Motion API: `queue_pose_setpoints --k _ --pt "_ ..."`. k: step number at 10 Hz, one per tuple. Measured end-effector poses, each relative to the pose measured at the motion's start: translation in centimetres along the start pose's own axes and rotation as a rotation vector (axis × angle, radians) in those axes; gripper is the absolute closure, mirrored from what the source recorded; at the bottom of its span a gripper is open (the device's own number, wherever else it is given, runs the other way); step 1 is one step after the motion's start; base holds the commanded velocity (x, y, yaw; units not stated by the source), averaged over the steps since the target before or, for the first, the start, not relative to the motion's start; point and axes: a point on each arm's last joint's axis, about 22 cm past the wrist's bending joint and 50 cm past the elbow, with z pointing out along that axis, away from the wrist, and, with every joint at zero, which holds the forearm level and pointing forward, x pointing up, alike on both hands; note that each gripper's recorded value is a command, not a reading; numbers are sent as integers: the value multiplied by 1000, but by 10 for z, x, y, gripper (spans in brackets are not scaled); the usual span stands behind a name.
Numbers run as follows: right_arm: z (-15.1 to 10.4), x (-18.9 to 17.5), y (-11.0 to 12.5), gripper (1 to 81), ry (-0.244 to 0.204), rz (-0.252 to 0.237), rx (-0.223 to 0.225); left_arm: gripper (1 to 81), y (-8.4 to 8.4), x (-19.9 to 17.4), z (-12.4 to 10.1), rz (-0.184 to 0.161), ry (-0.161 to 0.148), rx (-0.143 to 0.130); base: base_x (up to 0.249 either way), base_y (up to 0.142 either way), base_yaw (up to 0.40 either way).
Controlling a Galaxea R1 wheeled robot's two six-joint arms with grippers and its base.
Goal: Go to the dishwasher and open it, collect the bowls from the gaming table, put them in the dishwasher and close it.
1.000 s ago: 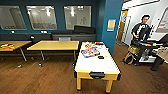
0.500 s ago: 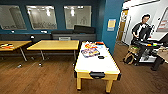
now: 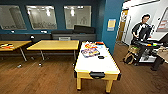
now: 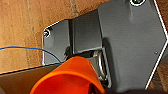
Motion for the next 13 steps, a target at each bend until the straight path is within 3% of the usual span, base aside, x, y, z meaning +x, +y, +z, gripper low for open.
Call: queue_pose_setpoints --k 1,3,6,9,11,13 --pt "0 0 1 811 0 0 -2 811 -1 2 -2 0 12 -12 0 0 -379" --pt "0 3 1 811 4 -2 -2 811 2 -8 -2 -5 -1 -14 0 0 -384" --pt "0 -7 -2 811 -8 -2 0 811 0 9 -1 4 17 -12 0 0 -390" --pt "1 -5 -4 811 -6 -11 3 811 2 2 -1 1 10 -15 0 0 -390" --pt "2 -6 -3 811 -12 -20 -4 811 0 2 2 2 9 -1 0 0 -390" --pt "0 -7 12 811 -24 -32 -43 811 -8 3 4 5 8 27 0 0 -390"
